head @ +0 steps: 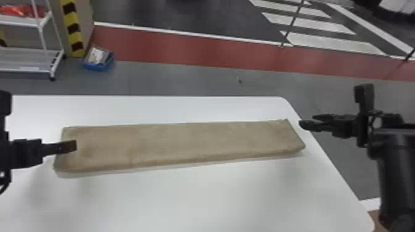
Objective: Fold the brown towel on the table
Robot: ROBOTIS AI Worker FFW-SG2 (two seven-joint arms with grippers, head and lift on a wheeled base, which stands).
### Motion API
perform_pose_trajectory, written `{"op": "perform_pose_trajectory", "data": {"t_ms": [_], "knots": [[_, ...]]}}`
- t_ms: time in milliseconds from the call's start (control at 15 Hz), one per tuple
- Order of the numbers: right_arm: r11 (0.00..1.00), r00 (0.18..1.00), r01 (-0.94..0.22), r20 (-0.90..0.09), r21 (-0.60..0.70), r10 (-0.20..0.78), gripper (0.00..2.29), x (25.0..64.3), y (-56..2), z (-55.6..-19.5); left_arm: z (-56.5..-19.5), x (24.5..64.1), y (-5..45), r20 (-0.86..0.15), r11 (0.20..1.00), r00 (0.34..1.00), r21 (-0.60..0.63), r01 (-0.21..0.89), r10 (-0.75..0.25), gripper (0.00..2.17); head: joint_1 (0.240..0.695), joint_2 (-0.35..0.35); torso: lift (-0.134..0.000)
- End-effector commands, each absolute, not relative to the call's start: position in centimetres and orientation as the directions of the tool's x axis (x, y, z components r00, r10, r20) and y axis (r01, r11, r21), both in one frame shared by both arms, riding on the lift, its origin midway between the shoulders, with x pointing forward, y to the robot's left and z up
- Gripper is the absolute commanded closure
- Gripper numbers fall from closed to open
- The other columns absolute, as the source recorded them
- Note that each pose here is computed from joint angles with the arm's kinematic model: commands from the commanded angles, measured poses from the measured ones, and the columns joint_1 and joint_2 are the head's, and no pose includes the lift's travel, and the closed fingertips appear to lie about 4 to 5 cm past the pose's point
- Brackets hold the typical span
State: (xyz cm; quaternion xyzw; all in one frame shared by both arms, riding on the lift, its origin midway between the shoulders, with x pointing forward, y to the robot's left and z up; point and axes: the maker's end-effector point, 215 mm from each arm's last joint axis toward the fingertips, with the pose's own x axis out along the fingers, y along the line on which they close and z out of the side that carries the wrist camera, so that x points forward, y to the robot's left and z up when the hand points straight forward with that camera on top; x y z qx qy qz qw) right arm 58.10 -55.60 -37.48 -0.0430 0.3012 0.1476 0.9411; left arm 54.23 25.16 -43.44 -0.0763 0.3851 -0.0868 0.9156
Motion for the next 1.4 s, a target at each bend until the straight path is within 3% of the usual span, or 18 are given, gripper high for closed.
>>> {"op": "perform_pose_trajectory", "data": {"t_ms": [0,333,1333], "knots": [[0.955,0.767,-0.295,-0.586,0.041,0.262,0.29,58.3,-56.1,-37.8,-43.3,54.9,24.3,-0.694,0.972,0.683,-0.204,0.117,-0.228,0.23,0.695,-0.286,-0.124],[0.938,0.714,-0.345,-0.641,0.027,0.281,0.29,59.0,-54.4,-39.5,-43.1,55.9,24.4,-0.698,0.975,0.683,-0.189,0.114,-0.214,0.23,0.695,-0.295,-0.124],[0.924,0.688,-0.371,-0.695,-0.09,0.209,0.29,58.3,-55.8,-40.9,-43.5,57.0,24.2,-0.738,0.979,0.644,-0.165,0.118,-0.202,0.23,0.695,-0.287,-0.124]]}}
